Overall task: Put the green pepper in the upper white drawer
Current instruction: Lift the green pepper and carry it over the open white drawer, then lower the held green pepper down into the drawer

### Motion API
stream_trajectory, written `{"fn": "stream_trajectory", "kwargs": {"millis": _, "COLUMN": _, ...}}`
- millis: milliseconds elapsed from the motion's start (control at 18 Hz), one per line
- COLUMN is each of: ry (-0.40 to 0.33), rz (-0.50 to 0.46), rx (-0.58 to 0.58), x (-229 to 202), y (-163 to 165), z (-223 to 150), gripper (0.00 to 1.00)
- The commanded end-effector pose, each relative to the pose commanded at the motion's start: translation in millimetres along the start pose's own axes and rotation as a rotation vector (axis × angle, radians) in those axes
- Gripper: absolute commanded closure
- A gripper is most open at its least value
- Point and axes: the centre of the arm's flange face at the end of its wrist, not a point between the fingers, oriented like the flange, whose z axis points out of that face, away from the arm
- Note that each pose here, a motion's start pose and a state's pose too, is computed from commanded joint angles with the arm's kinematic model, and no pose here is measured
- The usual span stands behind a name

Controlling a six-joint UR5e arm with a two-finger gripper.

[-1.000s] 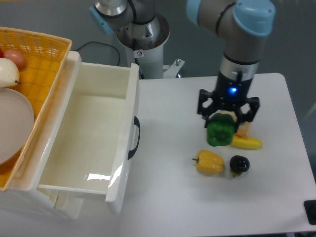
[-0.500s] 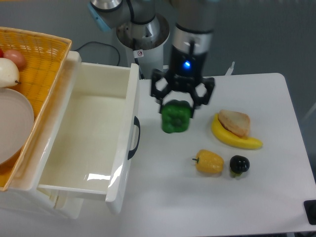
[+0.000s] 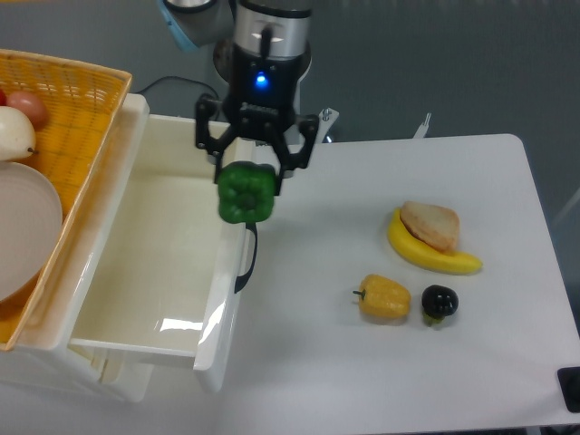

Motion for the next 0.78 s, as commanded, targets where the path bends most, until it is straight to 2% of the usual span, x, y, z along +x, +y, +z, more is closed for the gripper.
{"fn": "stream_trajectory", "kwargs": {"millis": 556, "ry": 0.053, "rz": 0.063, "rx": -0.087, "x": 36.8, "y": 0.8, "z": 54.7, "gripper": 0.78}}
{"fn": "stream_trajectory", "kwargs": {"millis": 778, "ry": 0.026, "rz": 0.098, "rx": -0.161, "x": 48.6, "y": 1.3, "z": 87.7, "gripper": 0.78}}
